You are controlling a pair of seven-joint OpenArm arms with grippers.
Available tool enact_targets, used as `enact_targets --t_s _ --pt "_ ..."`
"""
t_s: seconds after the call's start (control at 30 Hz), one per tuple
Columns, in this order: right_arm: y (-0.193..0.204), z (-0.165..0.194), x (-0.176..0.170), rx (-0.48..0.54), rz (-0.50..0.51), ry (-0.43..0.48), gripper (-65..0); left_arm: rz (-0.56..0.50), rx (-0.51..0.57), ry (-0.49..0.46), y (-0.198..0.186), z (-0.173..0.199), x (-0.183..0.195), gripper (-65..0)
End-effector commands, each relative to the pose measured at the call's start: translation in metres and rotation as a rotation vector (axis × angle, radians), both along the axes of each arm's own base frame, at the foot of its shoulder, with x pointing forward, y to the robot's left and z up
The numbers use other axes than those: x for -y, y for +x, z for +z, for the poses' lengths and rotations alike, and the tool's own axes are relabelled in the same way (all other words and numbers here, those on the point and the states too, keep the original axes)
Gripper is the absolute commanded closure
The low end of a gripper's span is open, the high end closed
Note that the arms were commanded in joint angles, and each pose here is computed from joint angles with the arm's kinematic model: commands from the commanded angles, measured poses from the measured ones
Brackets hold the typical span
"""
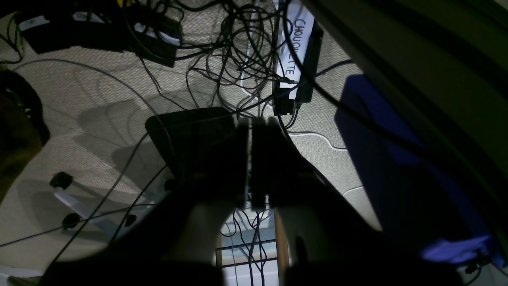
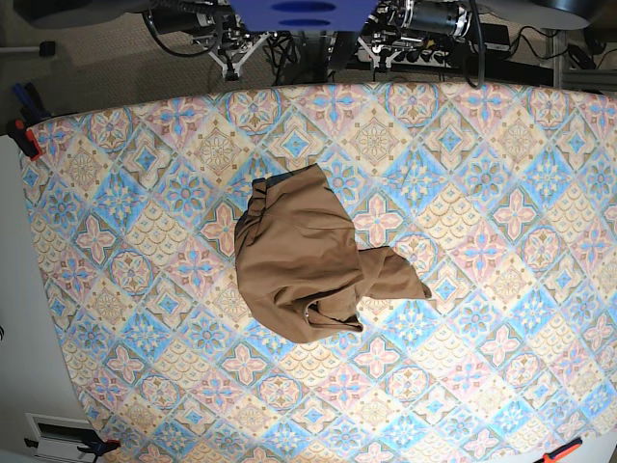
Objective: Layout the t-shirt on the table in an organized manner, then fold the t-shirt properly
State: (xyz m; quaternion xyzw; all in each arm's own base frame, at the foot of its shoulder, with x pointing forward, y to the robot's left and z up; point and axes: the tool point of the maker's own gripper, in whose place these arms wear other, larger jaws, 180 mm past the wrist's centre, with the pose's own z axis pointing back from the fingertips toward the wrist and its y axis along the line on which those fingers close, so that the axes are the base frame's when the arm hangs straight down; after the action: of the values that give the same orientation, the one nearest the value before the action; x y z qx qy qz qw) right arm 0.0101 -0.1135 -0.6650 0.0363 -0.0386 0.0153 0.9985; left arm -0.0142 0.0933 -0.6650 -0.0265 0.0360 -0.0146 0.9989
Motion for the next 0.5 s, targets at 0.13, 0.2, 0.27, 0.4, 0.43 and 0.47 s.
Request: enact_targets --t_s 0.13,0.2,0.27,0.4,0.43,0.47 --pt "0.0040 0.0002 0.0015 0.010 -0.001 0.002 -0.3 -0.003 -0.006 -0.002 0.0004 0.0001 -0.0004 -0.3" --pt "0.0040 0.0002 0.0015 0.010 -0.001 0.002 -0.3 -0.003 -0.006 -0.002 0.0004 0.0001 -0.0004 -0.3" --pt "0.0040 0.0002 0.0015 0.010 -0.001 0.002 -0.3 0.002 -0.007 -0.005 0.0005 0.0002 0.0017 -0.3" --pt "0.0040 0.0002 0.0015 0.010 -0.001 0.002 -0.3 -0.004 -0.008 -0.008 -0.0006 0.0003 0.0037 -0.3" --pt "0.0039 0.0002 0.0015 0.010 0.001 0.002 -0.3 -0.004 -0.009 -0.008 -0.0016 0.0003 0.0037 -0.3" --pt "0.0039 0.0002 0.0015 0.010 0.001 0.002 -0.3 -0.004 -0.009 -0.010 -0.0016 0.0004 0.0047 -0.3"
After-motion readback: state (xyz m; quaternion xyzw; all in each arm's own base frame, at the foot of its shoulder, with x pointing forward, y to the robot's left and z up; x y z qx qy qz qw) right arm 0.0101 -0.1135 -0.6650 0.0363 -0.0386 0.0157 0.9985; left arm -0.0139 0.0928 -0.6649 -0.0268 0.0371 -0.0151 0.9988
